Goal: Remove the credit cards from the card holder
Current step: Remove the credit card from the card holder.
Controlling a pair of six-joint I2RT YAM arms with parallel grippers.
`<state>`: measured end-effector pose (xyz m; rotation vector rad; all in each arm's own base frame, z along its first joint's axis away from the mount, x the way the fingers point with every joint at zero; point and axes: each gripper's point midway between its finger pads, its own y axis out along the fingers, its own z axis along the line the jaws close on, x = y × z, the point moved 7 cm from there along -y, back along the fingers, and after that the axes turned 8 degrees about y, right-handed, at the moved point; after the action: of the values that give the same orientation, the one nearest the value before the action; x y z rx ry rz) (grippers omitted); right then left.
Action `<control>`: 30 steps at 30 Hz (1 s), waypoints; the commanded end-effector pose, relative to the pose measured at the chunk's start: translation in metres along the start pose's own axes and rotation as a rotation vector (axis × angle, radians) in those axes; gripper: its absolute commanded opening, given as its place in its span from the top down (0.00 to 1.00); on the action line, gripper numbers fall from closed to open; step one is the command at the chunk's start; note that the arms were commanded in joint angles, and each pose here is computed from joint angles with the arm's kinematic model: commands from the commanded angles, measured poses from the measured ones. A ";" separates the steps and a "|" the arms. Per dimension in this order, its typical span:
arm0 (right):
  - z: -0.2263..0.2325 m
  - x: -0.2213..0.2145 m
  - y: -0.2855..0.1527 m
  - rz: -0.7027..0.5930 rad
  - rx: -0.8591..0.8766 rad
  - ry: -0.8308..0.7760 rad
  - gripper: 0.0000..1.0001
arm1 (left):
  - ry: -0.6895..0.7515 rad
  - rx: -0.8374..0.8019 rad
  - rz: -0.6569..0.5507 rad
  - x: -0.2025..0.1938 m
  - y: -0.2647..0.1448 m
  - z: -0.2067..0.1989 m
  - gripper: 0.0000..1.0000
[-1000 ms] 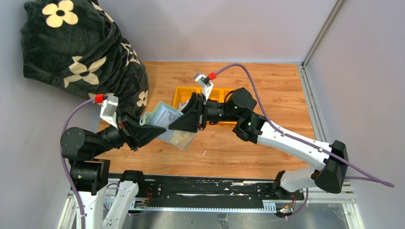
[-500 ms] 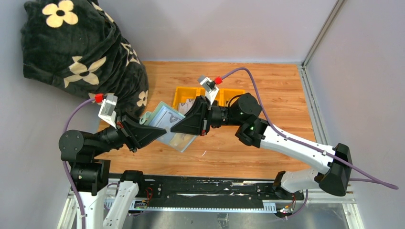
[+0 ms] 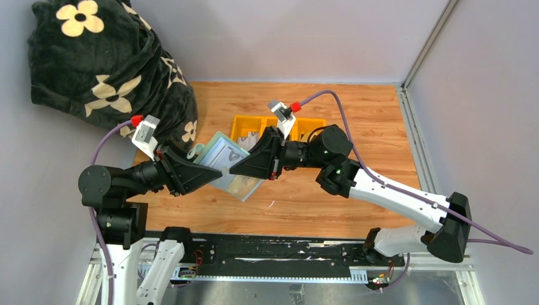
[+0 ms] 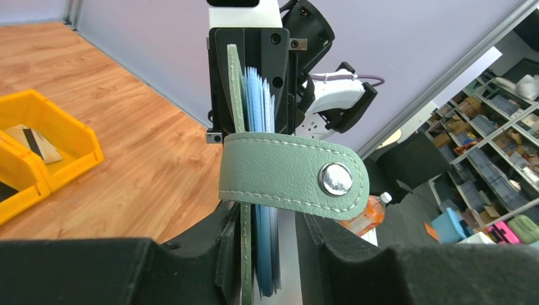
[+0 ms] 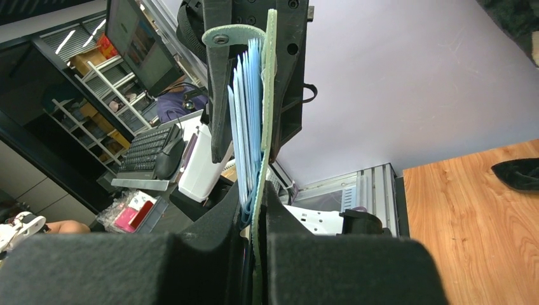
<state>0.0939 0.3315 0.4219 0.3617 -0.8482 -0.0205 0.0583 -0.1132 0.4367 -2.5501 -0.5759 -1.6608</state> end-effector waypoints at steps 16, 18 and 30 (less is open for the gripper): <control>0.003 0.001 -0.008 -0.007 -0.013 -0.025 1.00 | 0.177 0.200 -0.083 0.014 -0.008 -0.007 0.33; 0.003 0.001 -0.008 -0.002 -0.005 -0.023 1.00 | 0.172 0.190 -0.082 0.014 -0.007 -0.006 0.36; 0.010 0.001 -0.008 0.010 0.042 -0.032 1.00 | 0.148 0.146 -0.097 0.014 -0.004 -0.005 0.82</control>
<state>0.0912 0.3265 0.4171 0.3428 -0.8472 -0.0072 0.0609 -0.1063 0.4474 -2.3204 -0.7804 -1.7013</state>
